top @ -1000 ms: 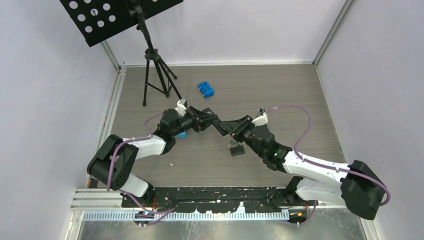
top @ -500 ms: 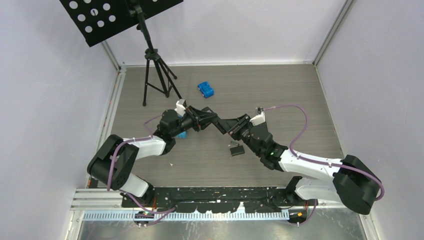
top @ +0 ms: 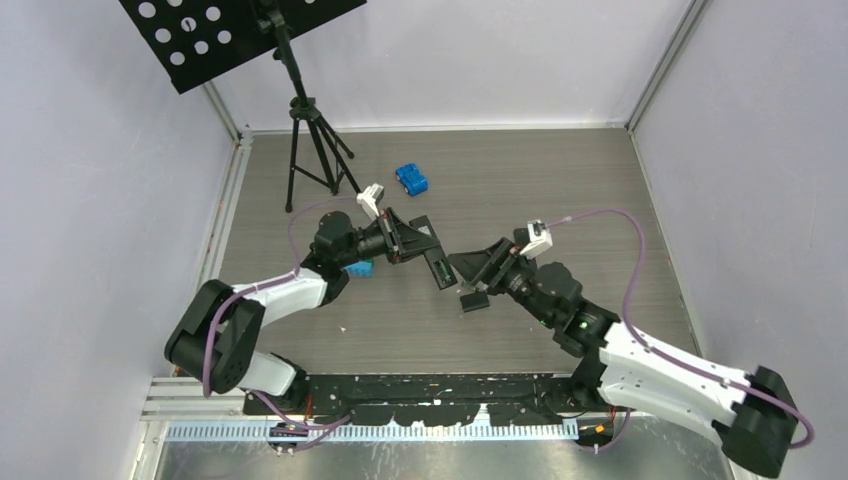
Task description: Load the batteries into the remote control
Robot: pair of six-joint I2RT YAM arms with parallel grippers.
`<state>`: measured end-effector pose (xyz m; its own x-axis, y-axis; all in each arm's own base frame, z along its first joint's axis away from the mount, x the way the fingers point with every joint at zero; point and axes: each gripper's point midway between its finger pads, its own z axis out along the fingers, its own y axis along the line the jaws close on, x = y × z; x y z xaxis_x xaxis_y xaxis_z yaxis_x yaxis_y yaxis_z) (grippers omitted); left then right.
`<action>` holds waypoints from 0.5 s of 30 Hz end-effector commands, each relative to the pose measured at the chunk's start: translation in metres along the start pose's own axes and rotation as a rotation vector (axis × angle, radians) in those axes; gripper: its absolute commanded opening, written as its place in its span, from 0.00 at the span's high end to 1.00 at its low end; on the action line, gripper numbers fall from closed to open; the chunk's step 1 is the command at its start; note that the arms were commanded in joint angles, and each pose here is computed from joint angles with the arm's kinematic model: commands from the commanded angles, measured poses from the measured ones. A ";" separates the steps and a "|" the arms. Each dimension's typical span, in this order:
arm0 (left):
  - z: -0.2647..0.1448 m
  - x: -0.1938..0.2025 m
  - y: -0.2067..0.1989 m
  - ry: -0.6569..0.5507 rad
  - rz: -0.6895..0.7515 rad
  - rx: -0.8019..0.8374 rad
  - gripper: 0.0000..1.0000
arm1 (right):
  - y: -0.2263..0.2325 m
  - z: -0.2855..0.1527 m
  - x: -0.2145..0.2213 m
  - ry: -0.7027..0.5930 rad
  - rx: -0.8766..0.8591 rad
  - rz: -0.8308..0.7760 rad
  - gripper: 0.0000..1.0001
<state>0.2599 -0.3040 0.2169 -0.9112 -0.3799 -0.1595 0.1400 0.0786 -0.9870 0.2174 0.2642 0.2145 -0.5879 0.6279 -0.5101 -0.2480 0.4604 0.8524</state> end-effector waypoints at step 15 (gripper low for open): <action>-0.055 0.036 -0.054 0.158 0.701 0.036 1.00 | -0.093 -0.019 -0.012 0.244 0.660 -0.499 0.45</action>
<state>0.2062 -0.2783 0.2583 -0.7150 -0.1542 -0.6819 0.6514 0.2071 -0.7299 0.2324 0.2197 0.1853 -0.6221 0.3123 -0.7179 -0.1017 0.8770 0.4696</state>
